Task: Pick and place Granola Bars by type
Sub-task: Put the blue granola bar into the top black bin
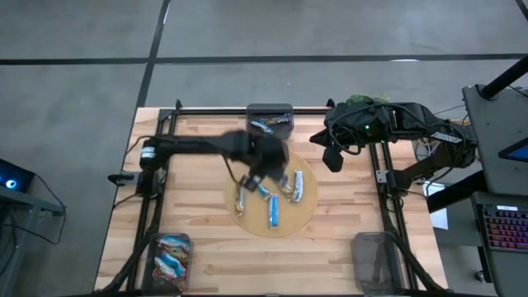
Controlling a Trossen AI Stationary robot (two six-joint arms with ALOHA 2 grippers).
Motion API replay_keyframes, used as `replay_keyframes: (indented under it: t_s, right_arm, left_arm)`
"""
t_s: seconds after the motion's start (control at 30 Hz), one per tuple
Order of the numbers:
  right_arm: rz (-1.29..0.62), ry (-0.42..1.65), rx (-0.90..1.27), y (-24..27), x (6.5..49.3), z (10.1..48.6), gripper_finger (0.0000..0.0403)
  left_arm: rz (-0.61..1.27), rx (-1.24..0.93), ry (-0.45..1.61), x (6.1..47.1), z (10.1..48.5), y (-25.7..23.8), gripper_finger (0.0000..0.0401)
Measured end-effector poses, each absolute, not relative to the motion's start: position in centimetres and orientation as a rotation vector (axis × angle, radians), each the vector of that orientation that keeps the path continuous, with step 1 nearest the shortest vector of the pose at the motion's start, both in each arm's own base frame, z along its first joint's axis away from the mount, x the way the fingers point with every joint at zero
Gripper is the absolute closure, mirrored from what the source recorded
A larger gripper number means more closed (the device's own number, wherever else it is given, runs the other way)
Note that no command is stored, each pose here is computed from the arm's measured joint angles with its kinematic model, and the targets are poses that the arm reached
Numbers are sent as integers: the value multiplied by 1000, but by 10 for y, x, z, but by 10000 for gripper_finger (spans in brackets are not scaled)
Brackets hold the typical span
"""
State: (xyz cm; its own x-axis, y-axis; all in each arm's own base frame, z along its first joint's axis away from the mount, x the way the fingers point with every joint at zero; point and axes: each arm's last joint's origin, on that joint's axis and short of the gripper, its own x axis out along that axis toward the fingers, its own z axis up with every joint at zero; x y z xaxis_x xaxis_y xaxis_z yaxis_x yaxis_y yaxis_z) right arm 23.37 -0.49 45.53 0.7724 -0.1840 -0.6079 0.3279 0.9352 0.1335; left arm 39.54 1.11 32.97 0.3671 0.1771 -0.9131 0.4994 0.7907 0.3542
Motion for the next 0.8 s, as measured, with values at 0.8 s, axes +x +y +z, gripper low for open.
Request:
replay_keyframes:
  t_s: [0.8]
  right_arm:
    - [-305, 626, 230, -6, 234, 455, 394]
  left_arm:
    - [386, 71, 866, 350, 332, 238, 367]
